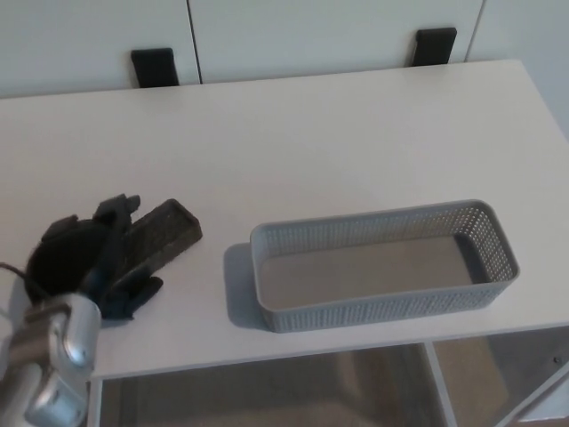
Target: The robot walks towards a desk on which an eraser is kept on the left hand side and a container is kept on the right hand side. The robot picks up the eraser using its left hand and places it in the container.
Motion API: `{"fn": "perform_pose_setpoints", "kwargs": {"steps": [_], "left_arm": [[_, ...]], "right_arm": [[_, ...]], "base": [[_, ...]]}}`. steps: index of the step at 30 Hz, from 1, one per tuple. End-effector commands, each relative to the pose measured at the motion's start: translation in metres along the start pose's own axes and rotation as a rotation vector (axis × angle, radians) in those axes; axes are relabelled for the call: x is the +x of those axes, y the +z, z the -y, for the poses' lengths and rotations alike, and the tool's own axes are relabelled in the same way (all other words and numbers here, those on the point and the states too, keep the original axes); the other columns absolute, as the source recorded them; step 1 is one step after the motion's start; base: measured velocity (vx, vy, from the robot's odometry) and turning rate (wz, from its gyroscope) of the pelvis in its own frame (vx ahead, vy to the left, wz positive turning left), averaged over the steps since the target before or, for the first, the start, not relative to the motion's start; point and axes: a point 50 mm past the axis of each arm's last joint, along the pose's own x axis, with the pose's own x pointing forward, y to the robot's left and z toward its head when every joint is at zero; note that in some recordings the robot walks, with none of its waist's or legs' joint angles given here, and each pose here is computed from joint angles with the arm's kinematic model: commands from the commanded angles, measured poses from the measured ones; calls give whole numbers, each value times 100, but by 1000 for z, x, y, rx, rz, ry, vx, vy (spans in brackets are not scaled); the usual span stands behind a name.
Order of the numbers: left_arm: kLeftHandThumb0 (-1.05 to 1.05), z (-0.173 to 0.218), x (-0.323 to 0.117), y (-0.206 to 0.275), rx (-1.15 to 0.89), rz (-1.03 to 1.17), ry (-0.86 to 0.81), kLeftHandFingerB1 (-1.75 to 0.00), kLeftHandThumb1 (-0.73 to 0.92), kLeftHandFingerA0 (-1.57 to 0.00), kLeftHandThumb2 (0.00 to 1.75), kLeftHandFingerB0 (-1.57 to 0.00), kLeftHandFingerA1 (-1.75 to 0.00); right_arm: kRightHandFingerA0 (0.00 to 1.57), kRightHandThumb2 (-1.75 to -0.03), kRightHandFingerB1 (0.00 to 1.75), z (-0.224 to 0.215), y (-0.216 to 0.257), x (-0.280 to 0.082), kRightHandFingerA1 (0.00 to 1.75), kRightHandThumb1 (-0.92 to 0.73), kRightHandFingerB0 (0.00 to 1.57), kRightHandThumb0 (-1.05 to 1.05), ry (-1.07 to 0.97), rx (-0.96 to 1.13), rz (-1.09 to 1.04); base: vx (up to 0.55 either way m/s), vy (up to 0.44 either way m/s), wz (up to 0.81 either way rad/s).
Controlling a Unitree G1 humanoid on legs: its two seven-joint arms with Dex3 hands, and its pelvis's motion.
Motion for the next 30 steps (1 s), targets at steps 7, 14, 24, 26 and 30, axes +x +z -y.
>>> {"fn": "perform_pose_setpoints", "kwargs": {"steps": [7, 14, 24, 26, 30], "left_arm": [[-18, 27, -3, -29, -28, -80, -327, -104, 47, -131, 99, -114, -121], [-25, 26, -4, -33, -33, -60, -241, -101, 56, -131, 102, -107, -123], [-23, 19, -6, -27, -147, -16, -160, -108, 58, -137, 106, -115, -128], [-23, 13, -7, -22, -173, 12, -122, -105, 72, -133, 80, -115, -137], [-23, 4, -9, -13, -243, 41, -83, -111, 59, -140, 107, -117, -131]], "right_arm": [[48, -61, 38, 8, -1, -2, 53, -72, 35, -28, -18, -3, -9], [49, -61, 38, 8, 1, -2, 52, -72, 35, -29, -16, -16, -10], [48, -61, 39, 9, 1, -1, 53, -72, 35, -28, -13, -7, 3], [47, -61, 39, 9, 1, 0, 52, -72, 34, -28, -10, -13, 4], [48, -61, 39, 10, 1, 1, 53, -72, 34, -28, -14, -16, 0]], "base": [[0, 0, 0], [0, 0, 0], [0, 0, 0], [0, 0, 0], [0, 0, 0]]}}
